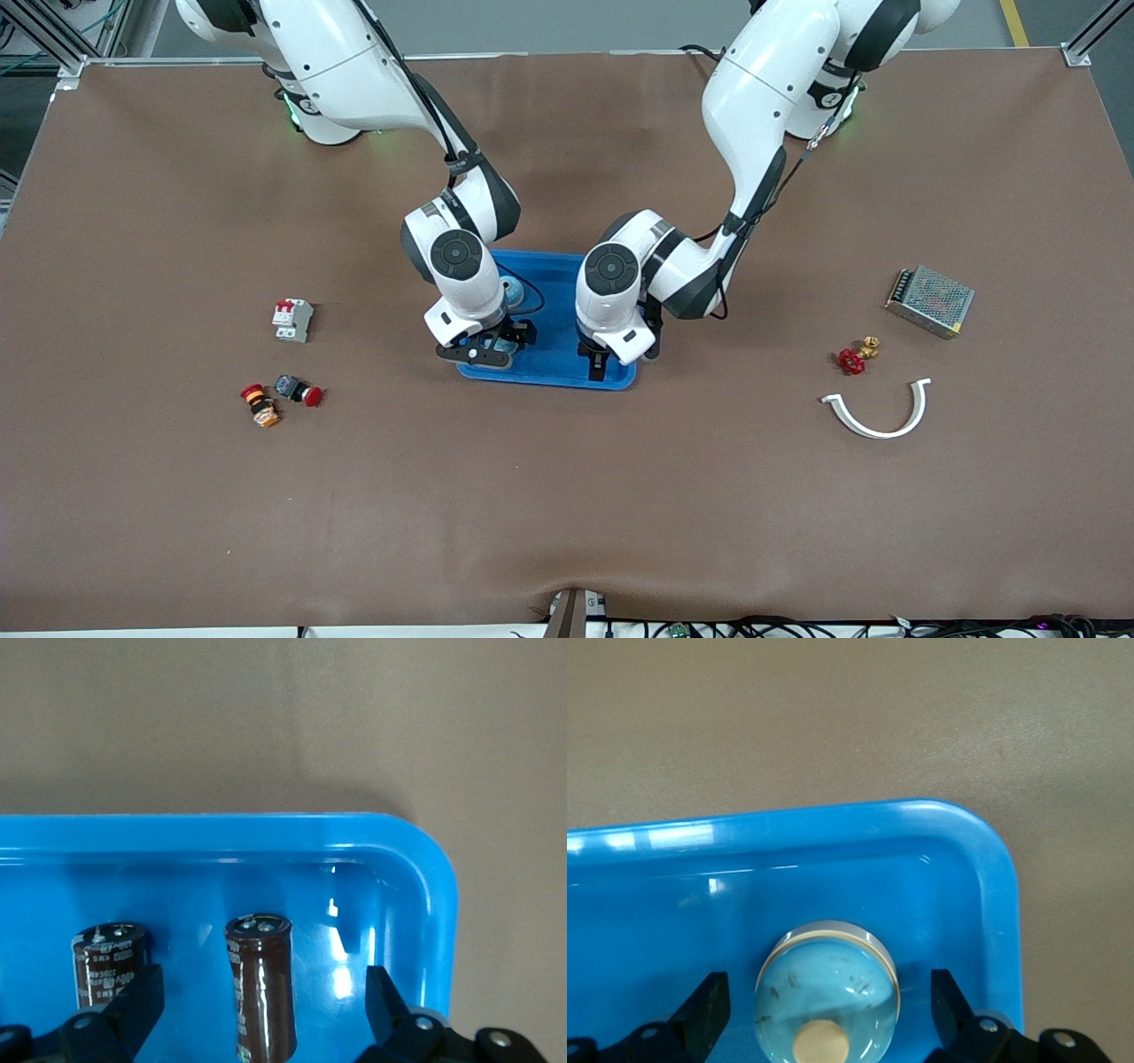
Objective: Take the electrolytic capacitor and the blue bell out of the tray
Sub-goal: 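Grasp the capacitor with the left gripper while the right gripper grasps the bell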
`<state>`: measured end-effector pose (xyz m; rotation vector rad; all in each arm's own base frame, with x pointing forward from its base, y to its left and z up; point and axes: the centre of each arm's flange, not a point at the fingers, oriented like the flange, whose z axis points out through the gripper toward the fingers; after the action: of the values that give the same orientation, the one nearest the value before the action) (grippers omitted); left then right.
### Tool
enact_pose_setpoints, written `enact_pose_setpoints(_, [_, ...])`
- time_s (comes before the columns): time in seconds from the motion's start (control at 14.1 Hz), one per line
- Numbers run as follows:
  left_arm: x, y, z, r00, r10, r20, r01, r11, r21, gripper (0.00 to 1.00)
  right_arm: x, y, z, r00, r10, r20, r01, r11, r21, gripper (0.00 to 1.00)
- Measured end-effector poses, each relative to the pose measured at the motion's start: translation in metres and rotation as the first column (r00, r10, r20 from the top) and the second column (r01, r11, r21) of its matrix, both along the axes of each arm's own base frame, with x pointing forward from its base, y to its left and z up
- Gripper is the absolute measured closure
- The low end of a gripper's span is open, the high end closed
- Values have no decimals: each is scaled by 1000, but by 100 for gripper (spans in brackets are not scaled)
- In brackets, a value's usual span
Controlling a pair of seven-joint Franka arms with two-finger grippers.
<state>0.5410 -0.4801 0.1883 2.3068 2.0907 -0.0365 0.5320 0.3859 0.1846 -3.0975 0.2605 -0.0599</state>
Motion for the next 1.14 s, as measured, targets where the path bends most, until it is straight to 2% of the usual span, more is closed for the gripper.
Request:
enact_pose_setpoints(0.35, [-2,-3,-3,1000,14,5,-14,1000,11,0,-1,2,-1,1000,4,0,-4,1000,1,0])
enact_pose_setpoints(0.5, [-2,-2,-3,999,38,8,-39,999,14,5,-1,2,0,1000,5,0,-5,1000,1,7])
enact_pose_setpoints(0.64, [-2,-3,-3,997,74,8,-74,997,14,24,-1,3,0,1000,5,1,-5,1000,2,26])
enact_pose_setpoints(0.71, [-2,-3,-2,997,76,9,-76,997,13,37,0,3,1,1000,5,3,-5,1000,3,33])
enact_pose_setpoints(0.92, [-2,-4,-1,997,70,12,-71,997,12,67,0,4,1,1000,5,4,-5,1000,4,33])
enact_pose_setpoints(0.99, [-2,-5,0,998,67,13,-67,998,10,70,0,4,1,1000,6,3,-6,1000,4,33])
enact_pose_setpoints(1.14, [-2,-8,2,998,62,17,-62,998,7,70,1,5,3,1000,7,4,-7,1000,4,33])
